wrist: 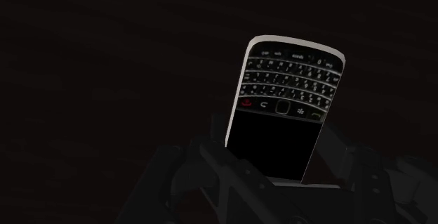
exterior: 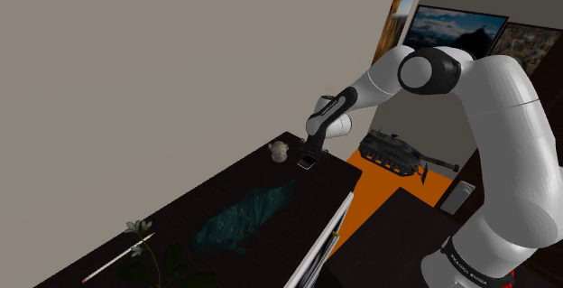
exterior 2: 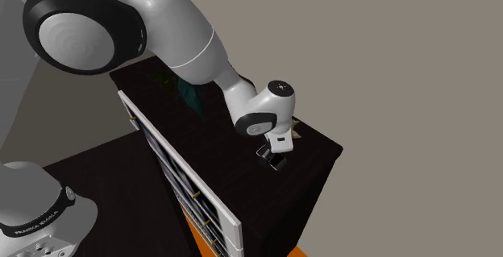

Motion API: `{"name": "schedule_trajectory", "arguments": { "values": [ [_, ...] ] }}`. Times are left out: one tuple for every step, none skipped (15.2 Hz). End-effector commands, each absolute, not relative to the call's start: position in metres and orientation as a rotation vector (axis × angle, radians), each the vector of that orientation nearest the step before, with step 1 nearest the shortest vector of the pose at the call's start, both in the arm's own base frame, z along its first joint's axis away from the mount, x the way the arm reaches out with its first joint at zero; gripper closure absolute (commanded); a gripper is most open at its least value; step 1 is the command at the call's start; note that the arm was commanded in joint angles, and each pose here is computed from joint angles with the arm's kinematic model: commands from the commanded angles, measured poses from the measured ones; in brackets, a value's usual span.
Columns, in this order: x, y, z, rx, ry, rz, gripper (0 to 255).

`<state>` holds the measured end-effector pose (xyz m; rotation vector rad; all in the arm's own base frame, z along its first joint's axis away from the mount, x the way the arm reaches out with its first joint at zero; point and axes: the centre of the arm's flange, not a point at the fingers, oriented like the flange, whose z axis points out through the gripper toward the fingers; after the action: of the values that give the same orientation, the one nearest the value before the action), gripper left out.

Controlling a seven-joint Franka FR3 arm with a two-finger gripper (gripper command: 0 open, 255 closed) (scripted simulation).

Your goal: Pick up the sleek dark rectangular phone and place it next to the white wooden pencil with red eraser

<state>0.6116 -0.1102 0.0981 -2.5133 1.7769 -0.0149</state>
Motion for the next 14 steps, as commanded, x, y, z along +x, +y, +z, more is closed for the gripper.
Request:
{"name": "schedule_trajectory", "arguments": {
  "values": [
    [0.611,-0.110,0.097,-2.514,1.776,-0.016,255],
    [0.611,-0.110,0.103,-2.514,1.776,-0.016,255],
    [0.611,-0.110,0.108,-2.514,1.776,-0.016,255],
    [0.611,-0.110,0.113,-2.514,1.776,-0.016,255],
    [0.611,-0.110,0.118,-2.514,1.776,-0.016,255],
    [0.611,-0.110,0.124,-2.514,1.776,-0.016,255],
    [0.611,-0.110,0.129,-2.514,1.776,-0.016,255],
    [0.611,-0.110,0.134,-2.514,1.776,-0.016,255],
    [0.611,-0.110,0.139,-2.514,1.776,-0.016,255],
    [0.611,-0.110,0.145,-2.514,1.776,-0.016,255],
    [0.611,-0.110,0.150,-2.514,1.776,-0.016,255],
    [0.611,-0.110,0.155,-2.514,1.776,-0.016,255],
    [0.611,-0.110,0.161,-2.514,1.776,-0.016,255],
    [0.611,-0.110,0.166,-2.514,1.776,-0.016,255]
  ]
}}
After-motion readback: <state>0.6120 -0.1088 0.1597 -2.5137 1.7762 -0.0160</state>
